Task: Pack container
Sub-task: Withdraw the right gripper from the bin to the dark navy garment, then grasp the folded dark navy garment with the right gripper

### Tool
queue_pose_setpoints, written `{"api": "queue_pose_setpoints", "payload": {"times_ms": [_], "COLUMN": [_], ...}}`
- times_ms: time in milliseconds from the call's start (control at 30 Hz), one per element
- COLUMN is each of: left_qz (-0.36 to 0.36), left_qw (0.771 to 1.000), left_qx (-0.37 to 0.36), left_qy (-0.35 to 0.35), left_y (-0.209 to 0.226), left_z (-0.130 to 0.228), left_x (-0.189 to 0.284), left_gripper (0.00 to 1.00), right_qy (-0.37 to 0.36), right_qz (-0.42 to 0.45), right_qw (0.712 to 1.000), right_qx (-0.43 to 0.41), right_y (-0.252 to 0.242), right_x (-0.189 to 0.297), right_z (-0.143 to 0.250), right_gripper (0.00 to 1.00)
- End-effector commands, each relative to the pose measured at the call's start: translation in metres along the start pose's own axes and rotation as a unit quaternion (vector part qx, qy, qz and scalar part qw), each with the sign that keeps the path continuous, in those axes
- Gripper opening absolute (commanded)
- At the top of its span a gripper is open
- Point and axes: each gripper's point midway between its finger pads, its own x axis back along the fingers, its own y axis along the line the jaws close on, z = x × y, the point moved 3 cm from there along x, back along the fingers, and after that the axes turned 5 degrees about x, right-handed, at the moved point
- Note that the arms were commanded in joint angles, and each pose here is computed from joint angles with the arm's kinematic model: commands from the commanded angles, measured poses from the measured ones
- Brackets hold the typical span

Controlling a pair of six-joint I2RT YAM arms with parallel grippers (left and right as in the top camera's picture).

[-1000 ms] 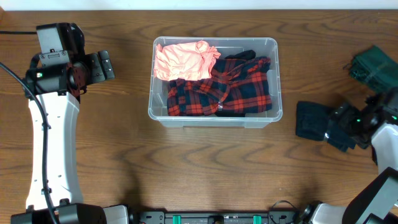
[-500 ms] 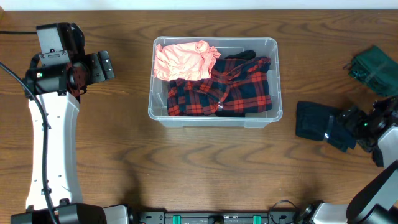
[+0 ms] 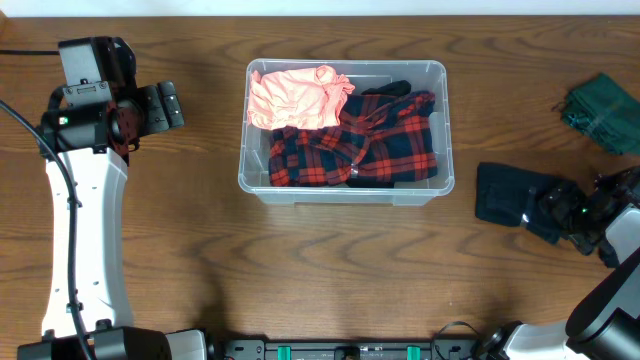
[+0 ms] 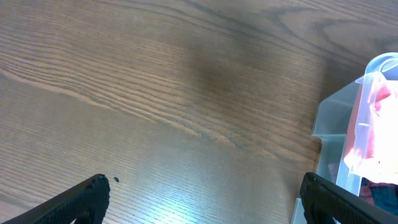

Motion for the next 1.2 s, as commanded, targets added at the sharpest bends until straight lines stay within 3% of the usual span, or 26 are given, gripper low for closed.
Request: {"api": "queue_pose_setpoints", "payload": {"times_ms": [0,100,167,300,700,933,1167], "left_qz": [-0.004,-0.004,-0.004,-0.004,-0.004,-0.004,-0.004], "left_qw": [1.000,1.000,1.000,1.000,1.000,1.000,1.000], "left_qx": [0.005,0.005,0.005,0.005,0.005,0.005,0.005], "left_qy": [0.006,0.006,0.006,0.006,0.006,0.006,0.006], "left_y": [0.002,0.002,0.002,0.002,0.002,0.002,0.002], "left_z": [0.002,0.002,0.002,0.002,0.002,0.002,0.002], "left_x": [-0.004,-0.004,-0.004,-0.004,-0.004,-0.004,-0.004], "left_gripper": [0.98,0.98,0.98,0.98,0.98,0.98,0.98], "right_qy": [0.032,0.032,0.030,0.020,-0.039,-0.136,-0.229], "right_qz": [0.001,0.001,0.000,-0.029,-0.177,-0.273,-0.328], "right_qw": [0.999,0.999,1.000,0.999,0.983,0.948,0.899], "right_qx": [-0.006,-0.006,-0.006,-0.003,0.028,0.088,0.180], "right_y": [-0.006,-0.007,-0.006,0.002,0.054,0.100,0.154], "right_x": [-0.014,-0.015,-0.015,-0.015,0.024,0.113,0.221], "right_z": [0.022,0.023,0.022,0.017,-0.021,-0.049,-0.042], "right_gripper": [0.76,0.43,0.26,0.01,0.01,0.01,0.01]}}
